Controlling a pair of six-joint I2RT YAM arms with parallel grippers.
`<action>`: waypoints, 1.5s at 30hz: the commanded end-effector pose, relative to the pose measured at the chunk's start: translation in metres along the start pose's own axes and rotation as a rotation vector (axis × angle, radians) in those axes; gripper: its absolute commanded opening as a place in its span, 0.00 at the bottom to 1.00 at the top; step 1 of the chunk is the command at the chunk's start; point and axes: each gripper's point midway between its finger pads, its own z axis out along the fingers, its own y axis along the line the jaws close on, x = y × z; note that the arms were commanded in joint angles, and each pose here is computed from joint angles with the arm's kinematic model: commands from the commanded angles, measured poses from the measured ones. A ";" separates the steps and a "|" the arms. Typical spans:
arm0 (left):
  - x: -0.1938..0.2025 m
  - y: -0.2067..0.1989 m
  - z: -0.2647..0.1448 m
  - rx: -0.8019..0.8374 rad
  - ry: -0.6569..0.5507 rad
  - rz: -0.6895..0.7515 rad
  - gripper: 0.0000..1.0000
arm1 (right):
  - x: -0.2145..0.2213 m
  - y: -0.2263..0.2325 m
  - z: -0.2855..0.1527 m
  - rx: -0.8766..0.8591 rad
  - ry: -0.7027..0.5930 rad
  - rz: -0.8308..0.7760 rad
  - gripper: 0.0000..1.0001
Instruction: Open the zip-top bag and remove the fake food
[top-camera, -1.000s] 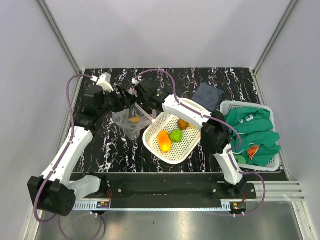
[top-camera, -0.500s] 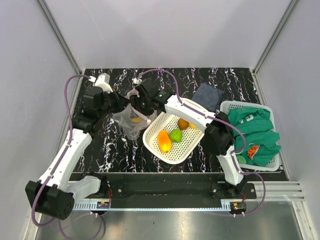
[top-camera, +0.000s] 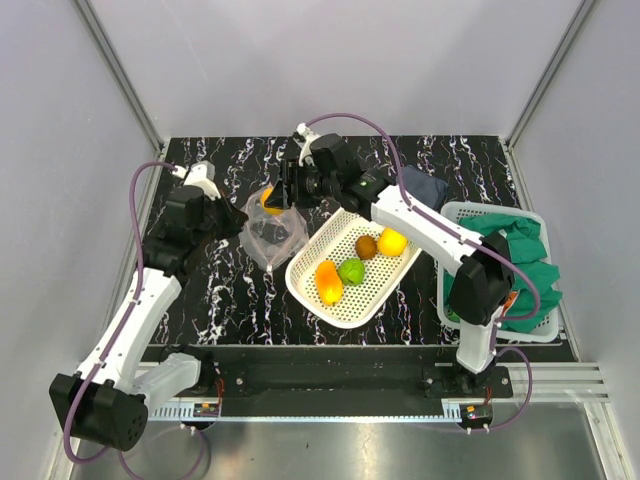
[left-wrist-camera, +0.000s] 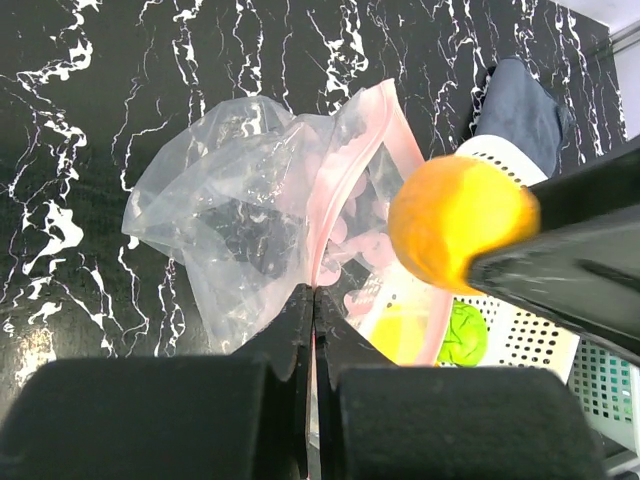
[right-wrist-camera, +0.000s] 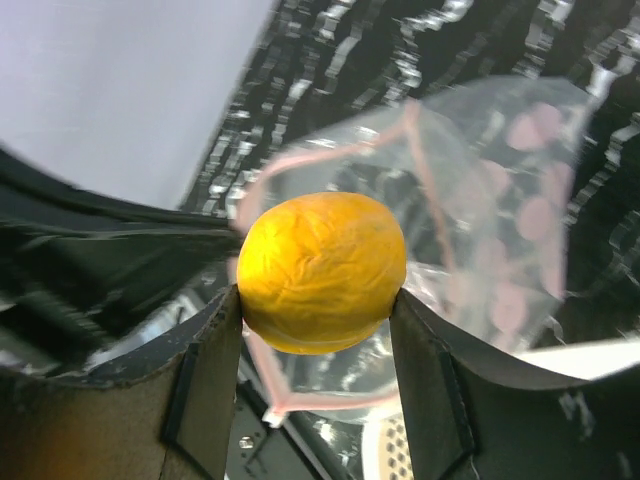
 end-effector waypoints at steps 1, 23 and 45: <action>-0.013 0.001 -0.004 -0.011 -0.059 0.024 0.00 | -0.028 0.051 -0.023 -0.193 -0.092 -0.016 0.16; -0.141 0.072 -0.025 -0.400 -0.272 0.098 0.00 | 0.095 -0.161 -0.108 0.500 0.063 0.080 0.25; -0.104 0.030 0.002 -0.130 -0.164 0.018 0.90 | 0.130 -0.191 -0.129 0.649 0.137 0.081 0.95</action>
